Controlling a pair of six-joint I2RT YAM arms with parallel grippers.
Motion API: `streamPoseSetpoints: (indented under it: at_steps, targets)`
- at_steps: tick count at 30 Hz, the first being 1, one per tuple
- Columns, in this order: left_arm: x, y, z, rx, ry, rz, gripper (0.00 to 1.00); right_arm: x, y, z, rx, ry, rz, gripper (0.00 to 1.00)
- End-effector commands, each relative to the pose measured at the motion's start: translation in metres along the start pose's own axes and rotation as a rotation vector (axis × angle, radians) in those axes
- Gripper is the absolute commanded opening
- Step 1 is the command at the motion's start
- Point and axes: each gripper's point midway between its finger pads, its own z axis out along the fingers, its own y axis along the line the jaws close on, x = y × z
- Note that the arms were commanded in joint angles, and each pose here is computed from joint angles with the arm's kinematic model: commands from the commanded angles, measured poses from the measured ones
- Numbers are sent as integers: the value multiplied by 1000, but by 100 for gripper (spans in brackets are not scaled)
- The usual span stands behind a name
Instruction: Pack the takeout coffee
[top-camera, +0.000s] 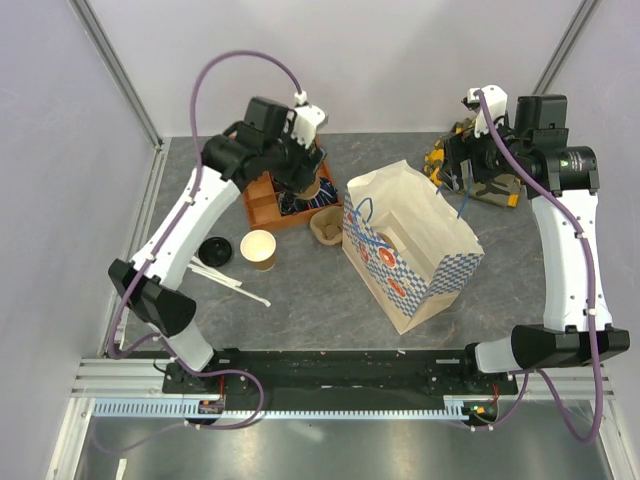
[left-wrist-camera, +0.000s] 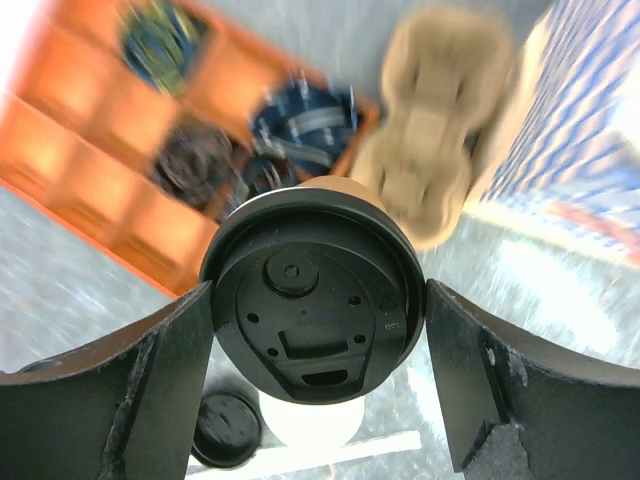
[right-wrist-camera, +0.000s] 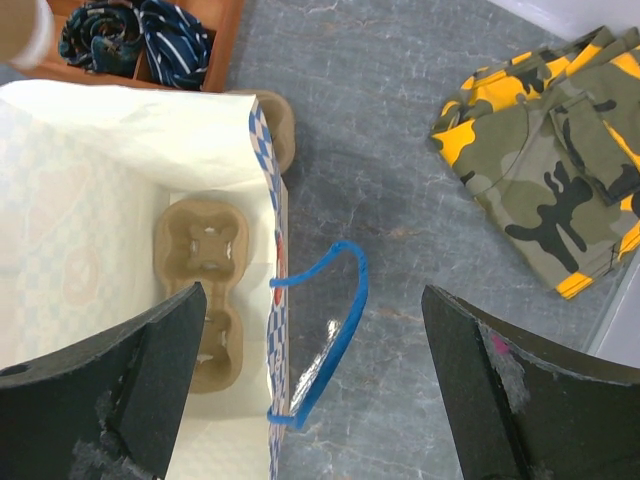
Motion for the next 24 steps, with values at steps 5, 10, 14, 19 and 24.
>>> streamPoseSetpoints:
  at_steps: [5,10,14,19,24]
  targets:
    - [-91,-1,-67,58,-224,51,61,31,18,-5,-87,73,35,96]
    - [-119,-34,-95,140,-328,177,61,46,28,9,-175,121,56,70]
    - [-125,-56,-101,210,-361,208,60,62,33,19,-227,165,58,61]
    - [-130,-81,-106,318,-395,226,59,76,42,26,-288,190,59,44]
    - [-122,-102,-109,391,-379,250,59,84,57,29,-380,198,76,17]
